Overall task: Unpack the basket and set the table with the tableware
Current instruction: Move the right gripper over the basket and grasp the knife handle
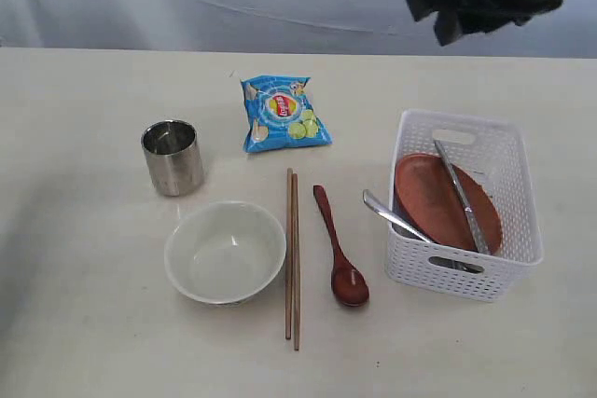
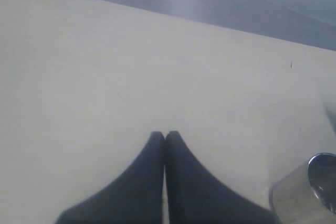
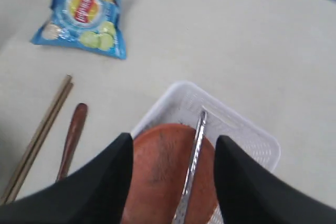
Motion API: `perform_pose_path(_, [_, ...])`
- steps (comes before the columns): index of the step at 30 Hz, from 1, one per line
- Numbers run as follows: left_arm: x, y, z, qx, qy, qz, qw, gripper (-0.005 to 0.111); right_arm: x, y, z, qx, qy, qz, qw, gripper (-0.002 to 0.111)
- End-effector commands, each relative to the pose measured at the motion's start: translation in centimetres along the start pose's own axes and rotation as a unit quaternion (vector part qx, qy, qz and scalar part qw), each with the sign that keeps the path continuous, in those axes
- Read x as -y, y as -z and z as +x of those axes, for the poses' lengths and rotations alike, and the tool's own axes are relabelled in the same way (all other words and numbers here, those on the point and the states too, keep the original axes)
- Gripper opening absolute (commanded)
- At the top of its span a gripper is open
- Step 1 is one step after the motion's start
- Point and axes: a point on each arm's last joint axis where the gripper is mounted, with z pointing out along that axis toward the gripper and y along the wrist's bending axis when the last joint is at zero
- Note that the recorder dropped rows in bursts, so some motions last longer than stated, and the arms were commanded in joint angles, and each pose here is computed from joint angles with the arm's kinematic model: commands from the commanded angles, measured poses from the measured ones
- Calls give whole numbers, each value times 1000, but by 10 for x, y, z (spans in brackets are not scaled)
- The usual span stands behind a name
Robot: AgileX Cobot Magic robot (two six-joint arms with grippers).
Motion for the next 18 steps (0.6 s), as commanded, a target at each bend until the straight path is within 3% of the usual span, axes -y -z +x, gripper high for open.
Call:
perform_pose_path(1, [-1, 2, 1, 1, 0, -2, 1000, 0, 36, -49, 26, -71, -70, -18, 995, 46])
perform_pose_path(6, [-1, 2, 1, 2, 0, -1, 1000, 0, 41, -97, 52, -125, -74, -31, 989, 46])
perform_pose_path(18, [-1, 2, 1, 2, 0, -1, 1000, 0, 41, -154, 68, -167, -78, -32, 982, 46])
